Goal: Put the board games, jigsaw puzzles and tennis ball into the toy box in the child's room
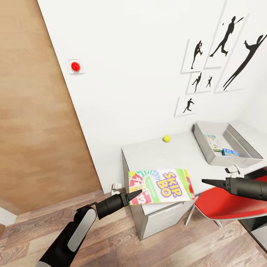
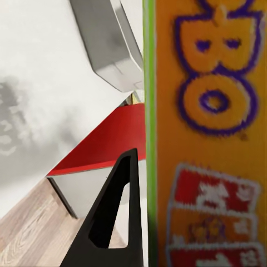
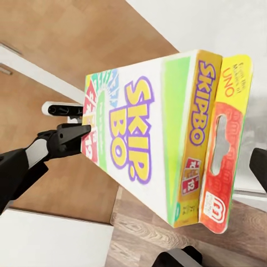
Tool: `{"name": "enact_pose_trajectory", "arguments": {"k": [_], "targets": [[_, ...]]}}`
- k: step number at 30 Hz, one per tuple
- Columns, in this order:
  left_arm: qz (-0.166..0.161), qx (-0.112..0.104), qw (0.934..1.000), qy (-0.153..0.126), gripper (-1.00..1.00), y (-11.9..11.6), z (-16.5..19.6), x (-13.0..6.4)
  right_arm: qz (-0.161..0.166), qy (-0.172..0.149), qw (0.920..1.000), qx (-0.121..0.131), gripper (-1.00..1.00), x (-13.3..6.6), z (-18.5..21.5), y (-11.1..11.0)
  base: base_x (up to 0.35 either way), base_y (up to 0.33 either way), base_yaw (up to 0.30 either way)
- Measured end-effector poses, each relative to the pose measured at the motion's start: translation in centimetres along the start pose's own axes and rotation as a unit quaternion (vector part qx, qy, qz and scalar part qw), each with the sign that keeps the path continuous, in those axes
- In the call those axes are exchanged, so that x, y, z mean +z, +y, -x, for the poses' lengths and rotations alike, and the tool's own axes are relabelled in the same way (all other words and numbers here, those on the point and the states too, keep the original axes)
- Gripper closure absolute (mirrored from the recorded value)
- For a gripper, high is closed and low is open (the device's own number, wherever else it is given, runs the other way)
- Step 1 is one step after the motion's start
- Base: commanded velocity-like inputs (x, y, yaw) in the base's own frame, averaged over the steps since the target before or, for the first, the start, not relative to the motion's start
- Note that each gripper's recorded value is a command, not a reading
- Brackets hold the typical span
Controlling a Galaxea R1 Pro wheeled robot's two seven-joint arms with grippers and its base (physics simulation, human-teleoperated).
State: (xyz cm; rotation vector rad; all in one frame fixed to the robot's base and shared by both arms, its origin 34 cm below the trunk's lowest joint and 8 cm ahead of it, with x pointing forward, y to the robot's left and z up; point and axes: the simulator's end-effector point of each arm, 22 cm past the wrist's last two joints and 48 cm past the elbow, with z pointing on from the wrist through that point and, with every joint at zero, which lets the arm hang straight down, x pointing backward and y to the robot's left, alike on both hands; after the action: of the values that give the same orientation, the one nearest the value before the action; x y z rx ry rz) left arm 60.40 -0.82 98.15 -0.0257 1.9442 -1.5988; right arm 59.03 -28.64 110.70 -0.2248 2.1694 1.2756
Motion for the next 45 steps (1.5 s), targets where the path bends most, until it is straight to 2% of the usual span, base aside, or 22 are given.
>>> {"name": "enact_pose_trajectory", "arguments": {"k": [10, 21, 31, 45], "targets": [[-0.007, 0.0, 1.0, 0.001, 1.0, -0.3, -0.1, 0.0, 0.001, 0.0, 1.0, 0.001, -1.0, 0.0, 0.0, 0.0, 0.0, 0.0, 0.0], [-0.021, 0.006, 0.9996, 0.02, 1.0, -1.3, -1.4, 0.5, -0.004, -0.005, 1.0, 0.003, -1.0, -0.4, 0.3, -0.4, 0.0, 0.0, 0.0], [-0.027, 0.009, 0.9993, 0.022, 1.0, -1.7, -1.6, 0.5, -0.007, -0.013, 0.9999, 0.004, -1.0, -0.8, 0.7, -0.6, 0.0, 0.0, 0.0], [-0.032, 0.007, 0.9992, 0.023, 1.0, -2.0, -1.8, 0.7, -0.011, -0.017, 0.9997, 0.017, -1.0, -0.9, 0.7, -1.5, 0.0, 0.0, 0.0]]}}
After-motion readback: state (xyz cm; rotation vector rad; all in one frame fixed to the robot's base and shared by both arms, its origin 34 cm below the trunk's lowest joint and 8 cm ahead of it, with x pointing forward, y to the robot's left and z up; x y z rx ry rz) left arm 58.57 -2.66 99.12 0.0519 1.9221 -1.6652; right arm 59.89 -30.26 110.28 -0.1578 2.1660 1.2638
